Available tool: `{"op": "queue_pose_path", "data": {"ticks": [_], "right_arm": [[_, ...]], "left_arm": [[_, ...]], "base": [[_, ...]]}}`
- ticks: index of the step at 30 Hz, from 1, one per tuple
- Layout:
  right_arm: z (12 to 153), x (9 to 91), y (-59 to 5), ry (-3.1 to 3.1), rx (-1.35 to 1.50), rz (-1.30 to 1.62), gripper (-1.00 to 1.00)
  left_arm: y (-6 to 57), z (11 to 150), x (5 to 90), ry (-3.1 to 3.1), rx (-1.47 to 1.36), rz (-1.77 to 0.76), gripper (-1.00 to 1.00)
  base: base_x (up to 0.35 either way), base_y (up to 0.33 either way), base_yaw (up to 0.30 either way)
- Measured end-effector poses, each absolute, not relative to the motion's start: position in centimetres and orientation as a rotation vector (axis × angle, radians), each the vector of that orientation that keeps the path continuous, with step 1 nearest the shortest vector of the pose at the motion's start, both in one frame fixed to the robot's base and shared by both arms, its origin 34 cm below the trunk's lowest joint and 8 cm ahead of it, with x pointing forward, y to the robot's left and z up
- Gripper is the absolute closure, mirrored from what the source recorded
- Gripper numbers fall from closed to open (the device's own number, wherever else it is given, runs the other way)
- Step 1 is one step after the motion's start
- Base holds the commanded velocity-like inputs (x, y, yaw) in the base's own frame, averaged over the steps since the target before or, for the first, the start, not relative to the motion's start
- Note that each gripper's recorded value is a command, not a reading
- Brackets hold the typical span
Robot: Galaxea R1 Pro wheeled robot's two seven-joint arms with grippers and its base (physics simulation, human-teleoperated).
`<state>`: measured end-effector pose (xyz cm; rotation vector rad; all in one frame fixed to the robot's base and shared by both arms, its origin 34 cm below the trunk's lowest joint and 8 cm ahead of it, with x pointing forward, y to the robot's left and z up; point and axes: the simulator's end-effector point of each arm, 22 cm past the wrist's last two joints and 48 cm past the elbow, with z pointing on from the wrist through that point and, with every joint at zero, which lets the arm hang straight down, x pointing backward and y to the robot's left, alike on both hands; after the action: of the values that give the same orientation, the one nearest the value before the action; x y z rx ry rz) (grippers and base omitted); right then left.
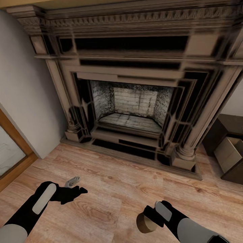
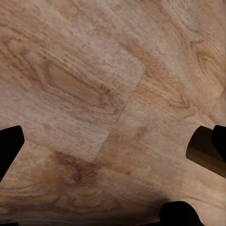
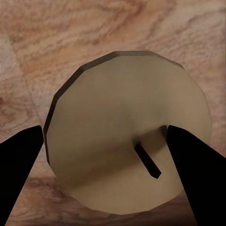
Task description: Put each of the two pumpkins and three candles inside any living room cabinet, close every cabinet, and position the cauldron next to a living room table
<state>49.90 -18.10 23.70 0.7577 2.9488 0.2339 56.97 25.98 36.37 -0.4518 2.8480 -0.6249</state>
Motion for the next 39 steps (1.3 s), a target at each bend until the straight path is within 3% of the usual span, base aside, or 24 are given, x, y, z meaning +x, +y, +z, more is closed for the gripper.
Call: {"op": "queue_pose_path", "data": {"ticks": [10,33,39], "right_arm": [[23.7,49.9,-18.1,2.948,0.761,0.237,1.00],[27.8,50.8,-19.0,2.944,0.819,0.234,1.00],[29.1,51.1,-18.9,2.932,0.876,0.262,1.00]], "left_arm": [[26.0,36.4,57.0,2.848,-0.452,-0.625,-1.00],[26.0,40.5,58.0,2.849,-0.452,-0.625,-1.00],[26.0,41.8,58.2,2.850,-0.453,-0.625,-1.00]], "base": [[0.000,0.000,-0.014],[0.000,0.000,-0.246],[0.000,0.000,-0.072]]}}
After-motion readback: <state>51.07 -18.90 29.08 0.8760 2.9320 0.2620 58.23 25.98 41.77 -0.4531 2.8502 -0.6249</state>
